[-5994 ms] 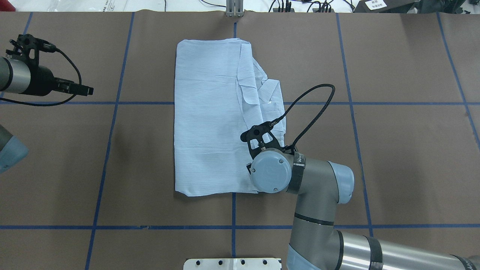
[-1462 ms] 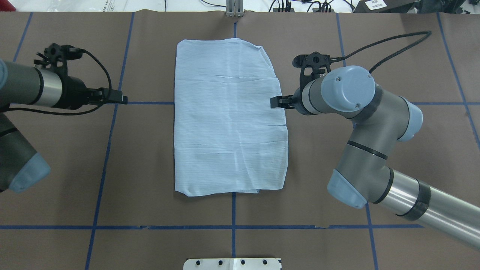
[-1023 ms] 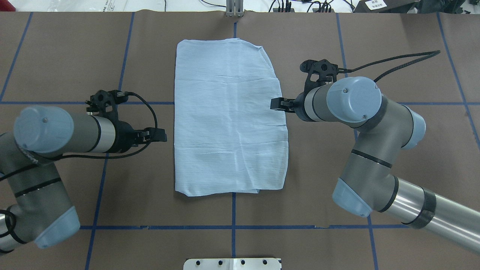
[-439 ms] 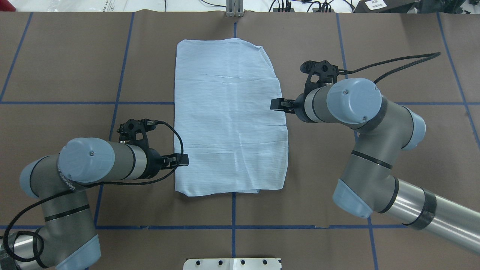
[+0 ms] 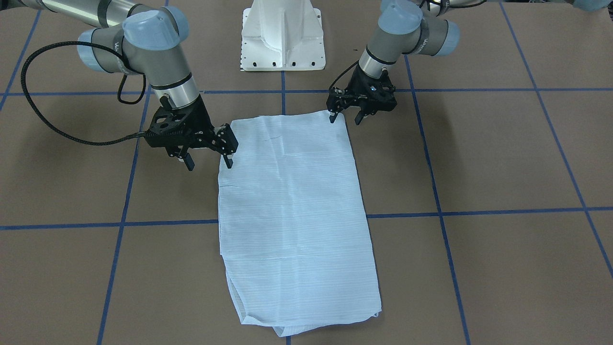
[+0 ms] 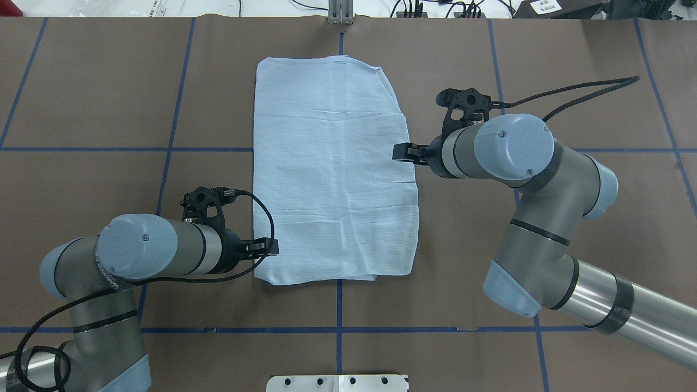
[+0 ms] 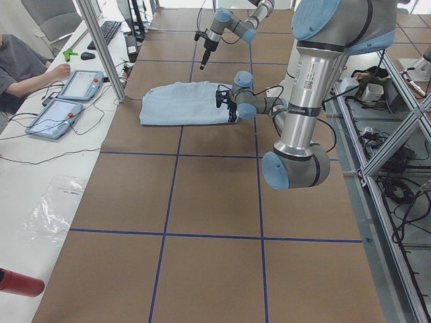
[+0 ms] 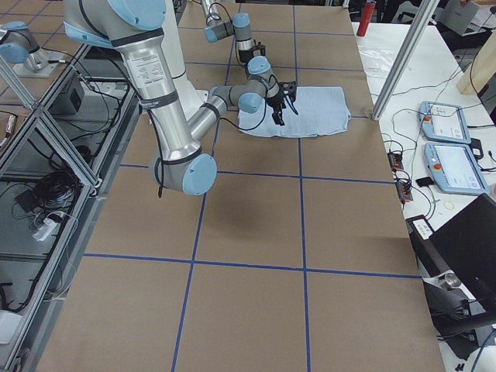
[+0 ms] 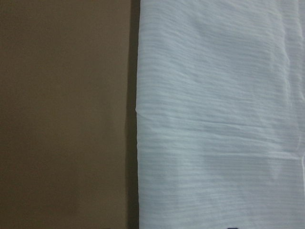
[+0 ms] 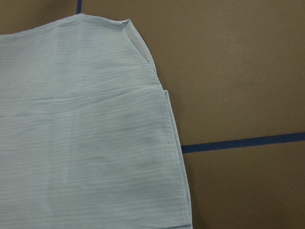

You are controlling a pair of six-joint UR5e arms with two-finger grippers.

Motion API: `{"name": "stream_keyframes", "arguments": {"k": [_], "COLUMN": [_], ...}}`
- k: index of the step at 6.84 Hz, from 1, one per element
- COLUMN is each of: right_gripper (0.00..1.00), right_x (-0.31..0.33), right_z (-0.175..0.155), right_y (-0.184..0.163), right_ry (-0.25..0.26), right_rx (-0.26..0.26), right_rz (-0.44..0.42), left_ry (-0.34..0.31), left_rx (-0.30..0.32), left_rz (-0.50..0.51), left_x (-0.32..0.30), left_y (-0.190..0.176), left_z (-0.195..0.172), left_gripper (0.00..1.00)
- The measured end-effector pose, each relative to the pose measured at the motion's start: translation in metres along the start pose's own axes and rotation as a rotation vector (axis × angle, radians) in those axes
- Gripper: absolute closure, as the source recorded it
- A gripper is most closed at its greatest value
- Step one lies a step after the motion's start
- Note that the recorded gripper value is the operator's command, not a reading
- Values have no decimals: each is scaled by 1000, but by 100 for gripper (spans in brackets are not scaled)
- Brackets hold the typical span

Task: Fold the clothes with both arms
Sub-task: 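Move the left gripper to the shirt's near corner while the right gripper waits beside it, then move the right gripper to the shirt's near edge beside the left gripper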

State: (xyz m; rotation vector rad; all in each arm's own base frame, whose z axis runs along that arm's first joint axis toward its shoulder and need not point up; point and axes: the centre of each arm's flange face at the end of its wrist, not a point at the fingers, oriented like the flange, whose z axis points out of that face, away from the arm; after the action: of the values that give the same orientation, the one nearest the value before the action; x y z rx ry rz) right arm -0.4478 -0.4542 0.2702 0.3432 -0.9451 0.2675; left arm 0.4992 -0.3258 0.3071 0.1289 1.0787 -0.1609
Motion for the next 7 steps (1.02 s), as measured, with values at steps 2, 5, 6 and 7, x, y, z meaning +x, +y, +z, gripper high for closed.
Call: {"name": "stream_keyframes", "arguments": {"k": [2, 5, 6, 7], "right_gripper": [0, 0, 0, 0], "right_x": [0, 0, 0, 0], "right_z": [0, 0, 0, 0], "right_y": [0, 0, 0, 0], "right_ry": [0, 0, 0, 0], "right_rx": [1, 0, 0, 0], "right_rz": [0, 0, 0, 0], "left_ry": [-6, -12, -17, -21], "left_rx": [-15, -27, -29, -30], "left_rz": [7, 12, 12, 13], "left_x": [1, 3, 2, 1], "left_y": [9, 16, 17, 17], "left_z": [7, 14, 17, 20], "left_gripper": [19, 24, 25, 32]}}
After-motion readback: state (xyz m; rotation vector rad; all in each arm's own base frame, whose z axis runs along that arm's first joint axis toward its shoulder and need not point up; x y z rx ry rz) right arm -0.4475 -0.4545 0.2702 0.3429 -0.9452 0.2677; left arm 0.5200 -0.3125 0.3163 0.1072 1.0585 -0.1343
